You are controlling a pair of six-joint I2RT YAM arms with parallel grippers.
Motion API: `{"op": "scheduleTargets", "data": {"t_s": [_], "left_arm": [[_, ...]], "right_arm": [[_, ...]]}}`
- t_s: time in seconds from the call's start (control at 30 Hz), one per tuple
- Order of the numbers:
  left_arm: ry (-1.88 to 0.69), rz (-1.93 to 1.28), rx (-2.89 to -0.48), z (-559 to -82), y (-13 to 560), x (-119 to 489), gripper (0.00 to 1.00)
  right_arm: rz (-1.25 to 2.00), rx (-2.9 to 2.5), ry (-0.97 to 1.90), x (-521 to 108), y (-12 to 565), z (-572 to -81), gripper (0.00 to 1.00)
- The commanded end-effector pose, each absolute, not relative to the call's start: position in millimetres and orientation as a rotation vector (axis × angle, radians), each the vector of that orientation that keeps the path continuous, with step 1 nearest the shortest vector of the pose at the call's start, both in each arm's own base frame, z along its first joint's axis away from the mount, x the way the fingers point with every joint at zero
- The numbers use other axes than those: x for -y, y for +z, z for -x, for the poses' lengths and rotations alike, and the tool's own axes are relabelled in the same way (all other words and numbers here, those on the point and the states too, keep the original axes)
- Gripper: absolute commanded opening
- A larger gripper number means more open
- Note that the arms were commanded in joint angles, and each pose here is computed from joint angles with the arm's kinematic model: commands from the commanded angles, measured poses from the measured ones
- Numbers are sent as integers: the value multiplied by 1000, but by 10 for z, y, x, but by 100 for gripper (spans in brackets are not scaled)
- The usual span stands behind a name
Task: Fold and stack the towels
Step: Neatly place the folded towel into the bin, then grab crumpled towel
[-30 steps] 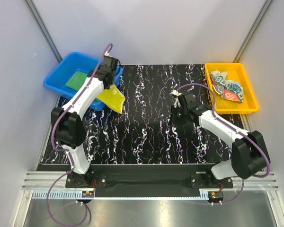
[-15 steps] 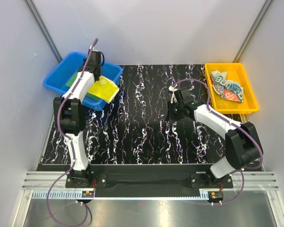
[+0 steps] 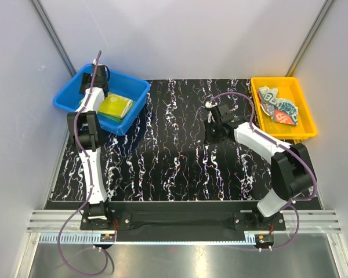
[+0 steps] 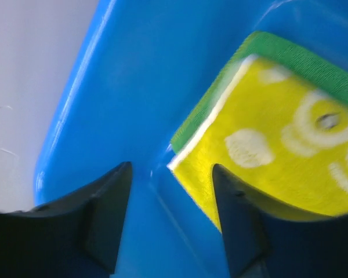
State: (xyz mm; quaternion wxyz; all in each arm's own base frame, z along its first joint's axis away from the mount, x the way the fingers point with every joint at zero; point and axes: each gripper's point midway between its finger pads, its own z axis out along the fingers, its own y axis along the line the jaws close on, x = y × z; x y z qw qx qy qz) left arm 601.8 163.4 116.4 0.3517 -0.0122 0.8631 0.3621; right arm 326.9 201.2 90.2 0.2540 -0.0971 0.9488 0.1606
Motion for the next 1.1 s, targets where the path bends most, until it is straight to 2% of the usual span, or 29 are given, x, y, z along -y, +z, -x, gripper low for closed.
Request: {"op": "scheduleTargets", "data": {"t_s": [0.0,0.1,0.13,0.17,0.2,0.23,0.27,0.37,0.4,0.43,0.5,0.53,0.67,0.73,0.77,0.97,1.07], "left_arm": [[881,130,-2052,-6255,1748,-1445,70],[842,136,-2022,-6165,2067,-1187,78],[813,129,-1982,-6122,2331,-973,80],[796,108,-1991,-6067,2359,-840,83],[745,74,-1977,-6040,2468,-541,96],[711,53,-1975,-5993,2533,-380,99],[682,39,-1961,-5843,2715,-241,99],[481,-58,-1967,-5609,2748,461,99],[343,-44,-1931,-5475,2946,746,99],[186,-128,-1937,-5409,2945,1035,99],[-5,-135,-1961,-5179,2972,1340,99],[-79,-148,-1984,-5091,2964,1451,99],[-453,-218,-2054,-4496,2942,1865,99],[-698,-273,-1968,-4098,3175,2128,99],[-742,-268,-1967,-4019,2990,2195,99],[-884,-374,-2010,-3344,2823,2540,99],[-950,-384,-2044,-3140,2725,2585,99]], "right_arm": [[253,-2546,385,-1986,1022,-3418,16],[222,-2520,381,-1979,1123,-3445,21],[208,-2509,381,-1969,1172,-3457,22],[186,-2500,386,-1970,1217,-3463,26],[166,-2473,387,-1961,1332,-3482,30],[146,-2462,382,-1948,1392,-3495,36],[111,-2452,391,-1950,1460,-3501,52],[32,-2396,359,-1847,1758,-3567,66],[11,-2378,347,-1808,1896,-3583,75],[-3,-2367,349,-1788,1970,-3600,80],[-76,-2327,301,-1609,2168,-3689,91],[-102,-2316,274,-1522,2225,-3718,99],[-279,-2248,98,-940,2429,-3915,100],[-350,-2203,39,-634,2529,-4011,100],[-378,-2188,11,-531,2555,-4040,100],[-589,-2124,-135,315,2501,-4363,99],[-718,-2153,-144,767,2267,-4517,91]]}}
